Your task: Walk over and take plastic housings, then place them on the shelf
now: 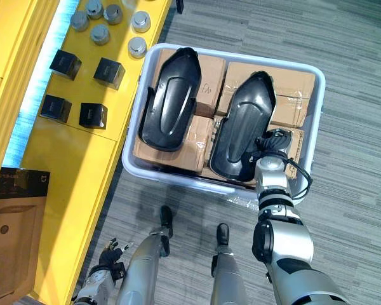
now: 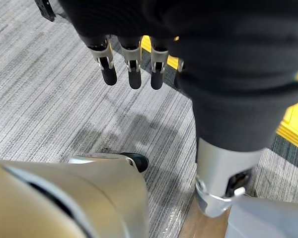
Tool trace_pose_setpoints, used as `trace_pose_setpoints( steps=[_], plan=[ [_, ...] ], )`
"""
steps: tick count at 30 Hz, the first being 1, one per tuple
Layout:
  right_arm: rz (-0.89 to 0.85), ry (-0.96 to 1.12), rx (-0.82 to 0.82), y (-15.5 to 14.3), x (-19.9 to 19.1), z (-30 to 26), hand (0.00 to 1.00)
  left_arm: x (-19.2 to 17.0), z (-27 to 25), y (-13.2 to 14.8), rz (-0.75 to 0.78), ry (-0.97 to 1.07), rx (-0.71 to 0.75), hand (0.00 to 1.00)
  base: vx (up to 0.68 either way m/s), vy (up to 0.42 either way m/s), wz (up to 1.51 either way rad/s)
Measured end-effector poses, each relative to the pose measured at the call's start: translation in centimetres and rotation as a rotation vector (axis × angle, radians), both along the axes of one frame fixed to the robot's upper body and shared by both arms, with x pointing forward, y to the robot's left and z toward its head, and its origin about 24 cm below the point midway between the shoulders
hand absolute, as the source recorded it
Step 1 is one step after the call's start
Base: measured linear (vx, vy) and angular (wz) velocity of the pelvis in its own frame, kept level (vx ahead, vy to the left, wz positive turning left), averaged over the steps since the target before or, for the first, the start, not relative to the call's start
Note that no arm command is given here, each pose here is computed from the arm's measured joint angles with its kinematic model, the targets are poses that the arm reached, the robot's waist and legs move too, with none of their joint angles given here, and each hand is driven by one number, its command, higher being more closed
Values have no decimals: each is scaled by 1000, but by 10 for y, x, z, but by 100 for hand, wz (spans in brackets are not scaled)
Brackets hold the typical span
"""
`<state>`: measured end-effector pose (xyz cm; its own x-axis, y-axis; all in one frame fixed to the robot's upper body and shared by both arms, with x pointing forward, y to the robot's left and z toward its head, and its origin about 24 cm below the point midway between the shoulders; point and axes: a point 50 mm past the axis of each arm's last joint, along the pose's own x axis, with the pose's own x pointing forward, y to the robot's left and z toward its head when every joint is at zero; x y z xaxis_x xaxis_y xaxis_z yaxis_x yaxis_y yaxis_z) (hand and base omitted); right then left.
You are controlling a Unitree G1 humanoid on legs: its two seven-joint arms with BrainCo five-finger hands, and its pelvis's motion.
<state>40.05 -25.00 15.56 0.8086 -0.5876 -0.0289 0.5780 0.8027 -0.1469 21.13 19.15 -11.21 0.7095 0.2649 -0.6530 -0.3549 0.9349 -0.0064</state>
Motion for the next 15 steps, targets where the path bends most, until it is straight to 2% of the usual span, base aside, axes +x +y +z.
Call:
trace_pose_setpoints(
  steps=[5,10,12,15],
  plan=[
    [-1,-1,8,-7,7,24,100,2,0,-5,5,-7,-25,0,0,0,0],
    [-15,15,-31,-35,2,44,100,7,4,-11,-20,-36,-31,0,-5,32,13],
    [-30,33,-103,-46,-1,51,100,17,14,-18,-43,-100,-42,0,-17,35,21],
    [-15,-7,-263,-40,-1,67,100,31,39,-21,-32,-252,-76,0,-12,22,6]
  ],
)
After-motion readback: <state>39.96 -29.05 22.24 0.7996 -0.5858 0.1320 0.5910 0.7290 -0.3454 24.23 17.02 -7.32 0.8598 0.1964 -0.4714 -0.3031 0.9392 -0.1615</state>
